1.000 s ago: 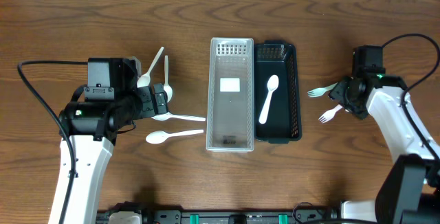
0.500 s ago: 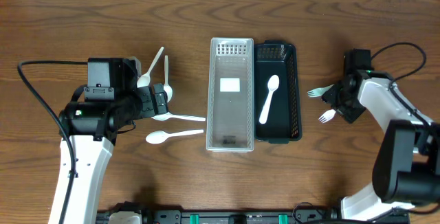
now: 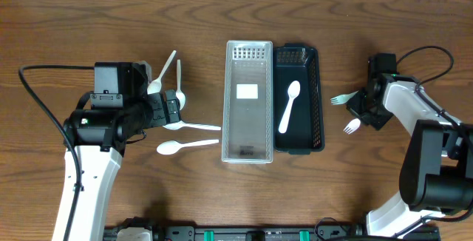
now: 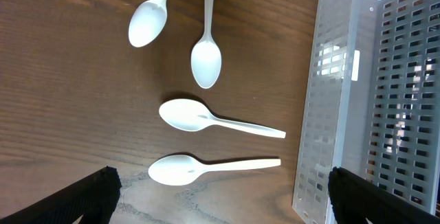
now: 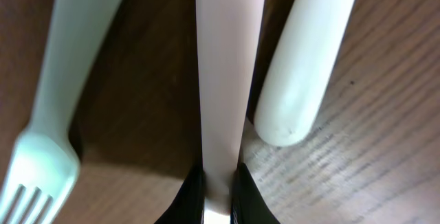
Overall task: Pack container
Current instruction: 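Grasp a white fork with the right gripper, then place the white fork into the black tray beside the spoon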
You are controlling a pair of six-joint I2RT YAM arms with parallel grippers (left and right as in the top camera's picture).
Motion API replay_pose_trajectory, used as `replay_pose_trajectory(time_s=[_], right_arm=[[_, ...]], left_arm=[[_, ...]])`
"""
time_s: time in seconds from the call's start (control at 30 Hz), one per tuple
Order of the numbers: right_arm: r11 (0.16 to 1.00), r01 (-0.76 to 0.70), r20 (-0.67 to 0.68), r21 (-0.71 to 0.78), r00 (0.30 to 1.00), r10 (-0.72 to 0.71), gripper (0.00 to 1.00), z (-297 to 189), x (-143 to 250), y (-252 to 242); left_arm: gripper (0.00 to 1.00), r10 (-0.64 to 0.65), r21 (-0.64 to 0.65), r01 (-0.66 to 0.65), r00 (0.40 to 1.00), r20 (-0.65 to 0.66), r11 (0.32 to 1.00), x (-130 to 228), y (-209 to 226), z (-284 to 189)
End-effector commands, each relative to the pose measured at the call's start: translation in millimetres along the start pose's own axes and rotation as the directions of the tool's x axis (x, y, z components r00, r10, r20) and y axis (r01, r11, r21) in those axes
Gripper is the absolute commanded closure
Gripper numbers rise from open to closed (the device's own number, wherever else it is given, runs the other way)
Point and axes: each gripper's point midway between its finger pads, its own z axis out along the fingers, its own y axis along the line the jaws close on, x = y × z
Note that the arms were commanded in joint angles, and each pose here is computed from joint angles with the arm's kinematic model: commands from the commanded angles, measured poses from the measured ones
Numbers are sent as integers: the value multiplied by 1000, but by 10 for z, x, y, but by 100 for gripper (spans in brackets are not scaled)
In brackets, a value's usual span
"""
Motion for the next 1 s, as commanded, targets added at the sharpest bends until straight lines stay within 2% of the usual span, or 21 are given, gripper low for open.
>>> replay_pose_trajectory(time_s=[0.0, 0.13, 0.2, 0.27, 0.33, 0.43, 0.5, 0.6, 0.83, 0.9, 0.97], right_arm=[[996, 74, 56, -50, 996, -71, 99, -288, -48, 24], [944, 204, 224, -258, 963, -147, 99, -1050, -92, 354], [885, 303, 332, -355, 925, -183, 99, -1463, -64, 551], [790, 433, 459, -434, 861, -220, 99, -1921, 23, 767], [704, 534, 560, -468, 796, -231, 99, -2304, 162, 920], [635, 601, 608, -485, 754, -250, 99, -2538, 394, 1043], [607, 630, 597, -485, 745, -297, 99, -2502, 569, 1138], [608, 655, 553, -449, 738, -388, 99, -2220, 769, 1298], [687, 668, 344, -286, 741, -577, 98, -1043, 1020, 1491], [693, 668, 307, -270, 742, -596, 87, -862, 1050, 1495], [694, 668, 299, -268, 743, -600, 68, -824, 1056, 1501]], left_arm=[[2, 8, -13, -8, 1000, 11, 1000, -47, 21, -22], [2, 8, -13, -8, 1000, 11, 1000, -47, 21, -22], [2, 8, -13, -8, 1000, 11, 1000, -47, 21, -22], [2, 8, -13, -8, 1000, 11, 1000, -47, 21, -22], [2, 8, -13, -8, 1000, 11, 1000, -47, 21, -22], [2, 8, -13, -8, 1000, 11, 1000, -47, 21, -22], [2, 8, -13, -8, 1000, 11, 1000, -47, 21, -22], [2, 8, -13, -8, 1000, 11, 1000, -47, 21, -22], [2, 8, -13, -8, 1000, 11, 1000, -47, 21, -22], [2, 8, -13, -8, 1000, 11, 1000, -47, 21, -22], [2, 8, -13, -8, 1000, 10, 1000, -46, 21, -22]])
